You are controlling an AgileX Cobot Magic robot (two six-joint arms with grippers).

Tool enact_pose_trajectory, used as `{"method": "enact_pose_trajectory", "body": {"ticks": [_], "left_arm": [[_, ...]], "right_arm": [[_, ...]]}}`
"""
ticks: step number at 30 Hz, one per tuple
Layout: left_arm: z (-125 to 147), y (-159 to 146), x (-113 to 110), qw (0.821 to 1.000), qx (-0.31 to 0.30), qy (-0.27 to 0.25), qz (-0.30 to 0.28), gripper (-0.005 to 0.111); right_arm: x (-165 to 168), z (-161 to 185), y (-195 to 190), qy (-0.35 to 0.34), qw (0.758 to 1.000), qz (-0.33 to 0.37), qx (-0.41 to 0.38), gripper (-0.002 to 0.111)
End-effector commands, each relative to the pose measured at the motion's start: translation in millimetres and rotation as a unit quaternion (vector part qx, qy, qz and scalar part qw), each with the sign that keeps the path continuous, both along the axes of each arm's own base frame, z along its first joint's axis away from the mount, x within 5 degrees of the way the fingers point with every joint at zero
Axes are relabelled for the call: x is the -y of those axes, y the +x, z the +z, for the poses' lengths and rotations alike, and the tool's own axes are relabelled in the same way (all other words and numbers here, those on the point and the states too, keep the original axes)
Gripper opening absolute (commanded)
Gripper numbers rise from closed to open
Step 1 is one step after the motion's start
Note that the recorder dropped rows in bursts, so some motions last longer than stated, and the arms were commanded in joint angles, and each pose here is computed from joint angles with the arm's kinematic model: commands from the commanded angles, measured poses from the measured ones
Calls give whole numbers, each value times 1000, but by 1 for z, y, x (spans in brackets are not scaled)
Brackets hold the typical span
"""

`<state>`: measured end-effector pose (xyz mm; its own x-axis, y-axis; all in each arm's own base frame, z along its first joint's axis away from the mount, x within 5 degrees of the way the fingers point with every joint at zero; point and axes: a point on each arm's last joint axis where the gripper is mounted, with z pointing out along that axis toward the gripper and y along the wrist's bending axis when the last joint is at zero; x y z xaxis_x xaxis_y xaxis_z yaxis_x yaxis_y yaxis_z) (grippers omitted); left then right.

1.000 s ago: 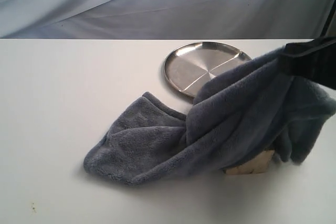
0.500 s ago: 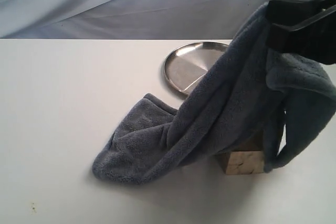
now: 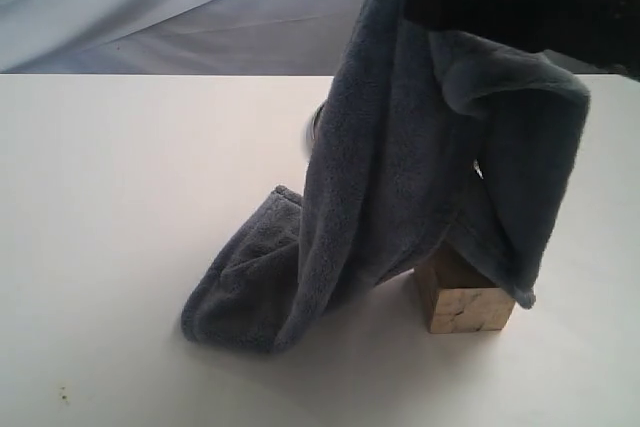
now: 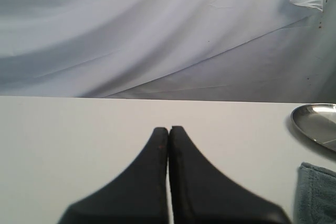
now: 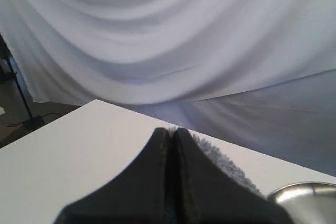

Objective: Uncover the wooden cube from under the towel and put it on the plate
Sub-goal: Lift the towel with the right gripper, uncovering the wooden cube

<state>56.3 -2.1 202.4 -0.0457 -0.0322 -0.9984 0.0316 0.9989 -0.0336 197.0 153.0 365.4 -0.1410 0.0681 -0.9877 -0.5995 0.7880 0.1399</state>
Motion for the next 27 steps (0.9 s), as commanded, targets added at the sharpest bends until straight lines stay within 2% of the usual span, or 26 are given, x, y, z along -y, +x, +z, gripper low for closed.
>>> {"method": "enact_pose_trajectory", "body": {"ticks": [1, 8, 14, 27], "left_arm": [[-1, 0, 0, 1000, -1, 0, 0, 1], [-1, 0, 0, 1000, -1, 0, 0, 1], [-1, 0, 0, 1000, -1, -1, 0, 1], [-1, 0, 0, 1000, -1, 1, 0, 1]], "right_arm": [[-21, 12, 8, 3, 1000, 24, 17, 0], [-47, 25, 19, 6, 999, 45, 30, 0], [-53, 27, 26, 4, 998, 45, 33, 0], [-76, -16, 50, -51, 998, 48, -10, 0]]}}
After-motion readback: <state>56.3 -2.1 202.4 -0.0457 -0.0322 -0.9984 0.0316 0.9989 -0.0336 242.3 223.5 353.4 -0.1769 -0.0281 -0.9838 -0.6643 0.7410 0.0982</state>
